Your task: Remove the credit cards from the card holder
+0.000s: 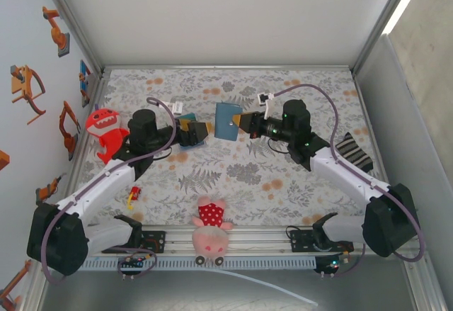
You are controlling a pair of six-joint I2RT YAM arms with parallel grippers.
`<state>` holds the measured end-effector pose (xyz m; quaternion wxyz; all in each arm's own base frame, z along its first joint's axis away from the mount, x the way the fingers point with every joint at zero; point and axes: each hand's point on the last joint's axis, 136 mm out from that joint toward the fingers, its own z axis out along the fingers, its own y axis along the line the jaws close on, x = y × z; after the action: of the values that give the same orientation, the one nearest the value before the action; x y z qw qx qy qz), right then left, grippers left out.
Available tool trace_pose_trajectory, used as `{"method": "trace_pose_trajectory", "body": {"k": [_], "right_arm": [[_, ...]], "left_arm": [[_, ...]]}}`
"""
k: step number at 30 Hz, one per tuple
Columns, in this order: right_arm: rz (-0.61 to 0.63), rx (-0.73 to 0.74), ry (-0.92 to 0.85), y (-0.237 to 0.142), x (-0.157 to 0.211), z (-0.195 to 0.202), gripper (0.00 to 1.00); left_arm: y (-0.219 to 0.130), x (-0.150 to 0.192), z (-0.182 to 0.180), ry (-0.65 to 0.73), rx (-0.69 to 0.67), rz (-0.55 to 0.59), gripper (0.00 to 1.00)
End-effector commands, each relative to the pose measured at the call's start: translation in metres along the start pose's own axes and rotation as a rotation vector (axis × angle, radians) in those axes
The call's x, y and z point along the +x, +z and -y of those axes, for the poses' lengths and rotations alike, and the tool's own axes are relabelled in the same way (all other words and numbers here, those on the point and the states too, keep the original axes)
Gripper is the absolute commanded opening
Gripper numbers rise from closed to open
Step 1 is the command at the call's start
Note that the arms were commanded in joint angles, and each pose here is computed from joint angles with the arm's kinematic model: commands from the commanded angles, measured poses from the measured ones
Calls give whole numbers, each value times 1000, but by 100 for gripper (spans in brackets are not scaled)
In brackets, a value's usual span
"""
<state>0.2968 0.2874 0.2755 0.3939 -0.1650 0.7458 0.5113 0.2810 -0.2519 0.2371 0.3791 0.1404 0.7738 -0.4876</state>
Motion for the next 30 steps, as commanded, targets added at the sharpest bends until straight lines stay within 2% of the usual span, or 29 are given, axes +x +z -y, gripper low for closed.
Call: {"method": "trace_pose_trajectory", "body": {"k": [1, 3, 8, 15, 20, 26, 30], "right_arm": [[48, -56, 4, -3, -17, -13, 0], [38, -84, 20, -2, -18, -19, 0], [11, -134, 43, -2, -17, -29, 0], [3, -162, 53, -6, -16, -35, 0], [21, -162, 48, -11, -20, -35, 0], [29, -160, 50, -12, -23, -32, 0], [32, -167, 57, -11, -23, -31, 0]], "left_arm": [[8, 6, 15, 12, 67, -19, 99], [13, 9, 25, 29, 116, -36, 100], [23, 4, 42, 29, 213, -24, 95], [30, 0, 56, -13, 346, -16, 78], [32, 7, 54, -43, 363, -44, 61], [29, 11, 55, -43, 364, -62, 60], [28, 16, 53, -38, 347, -80, 44]]}}
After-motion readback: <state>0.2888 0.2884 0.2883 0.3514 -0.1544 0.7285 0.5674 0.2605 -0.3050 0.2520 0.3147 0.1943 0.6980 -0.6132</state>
